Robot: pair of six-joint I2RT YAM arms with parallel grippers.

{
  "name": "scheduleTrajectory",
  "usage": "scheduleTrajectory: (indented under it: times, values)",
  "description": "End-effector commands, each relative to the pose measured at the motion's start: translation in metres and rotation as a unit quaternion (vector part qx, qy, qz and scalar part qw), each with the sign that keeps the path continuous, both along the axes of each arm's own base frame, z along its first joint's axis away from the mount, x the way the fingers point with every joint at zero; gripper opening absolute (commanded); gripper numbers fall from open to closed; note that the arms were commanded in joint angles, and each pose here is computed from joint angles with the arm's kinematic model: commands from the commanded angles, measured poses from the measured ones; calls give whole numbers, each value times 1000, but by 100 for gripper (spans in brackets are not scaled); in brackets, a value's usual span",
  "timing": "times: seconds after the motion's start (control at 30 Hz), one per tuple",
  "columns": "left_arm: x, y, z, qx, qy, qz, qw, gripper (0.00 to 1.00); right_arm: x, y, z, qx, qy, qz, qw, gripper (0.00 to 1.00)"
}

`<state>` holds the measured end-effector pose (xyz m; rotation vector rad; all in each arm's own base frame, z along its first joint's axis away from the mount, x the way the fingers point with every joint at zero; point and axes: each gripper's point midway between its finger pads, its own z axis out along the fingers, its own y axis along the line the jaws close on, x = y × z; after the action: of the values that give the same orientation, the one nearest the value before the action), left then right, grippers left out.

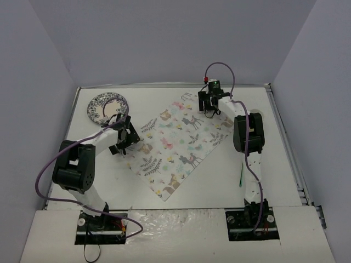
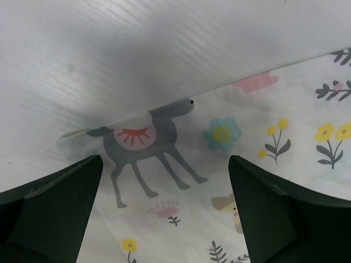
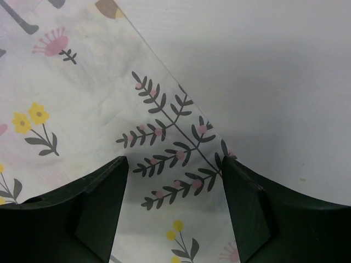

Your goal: Set the dinner table for one person

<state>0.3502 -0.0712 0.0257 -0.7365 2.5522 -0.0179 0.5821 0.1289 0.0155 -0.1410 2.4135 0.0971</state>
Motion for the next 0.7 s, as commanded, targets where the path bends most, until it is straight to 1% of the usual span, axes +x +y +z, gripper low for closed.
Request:
scheduleTrajectory:
  times: [0.0, 0.07, 0.13, 0.2, 0.27, 0.4, 0.43, 0.47, 0.53, 0.63, 0.67]
  values:
    - [2, -11, -14, -31, 14, 16, 999, 97, 7, -13, -7, -12, 4, -2, 1000, 66]
    - [1, -10, -12, -31, 14, 20, 999, 97, 13, -12, 2, -10, -6, 1, 1000, 66]
    - [2, -8, 1, -28, 4, 22, 999, 97, 17, -10, 14, -2, -18, 5, 1000, 66]
    - [8, -7, 24, -25, -16, 20, 999, 97, 25, -5, 45, 13, -46, 5, 999, 66]
    - [15, -6, 47, -23, -40, 15, 999, 97, 31, -1, 87, 27, -82, 4, 996, 66]
    - [30, -2, 110, -15, -100, 4, 995, 97, 32, 2, 173, 51, -155, 4, 987, 70]
    - [34, -1, 127, -16, -117, 1, 993, 97, 29, 1, 195, 55, -172, 5, 984, 71]
    - [40, 1, 147, -16, -139, -3, 990, 97, 23, 0, 226, 60, -196, 6, 979, 72]
    - [40, 10, 173, -21, -167, 0, 986, 97, 7, -2, 268, 69, -227, 7, 972, 73]
    - [34, 26, 200, -44, -213, 8, 976, 97, -23, -6, 288, 81, -235, 5, 969, 73]
    - [32, 35, 201, -57, -225, 15, 973, 97, -36, -9, 295, 88, -241, 0, 966, 72]
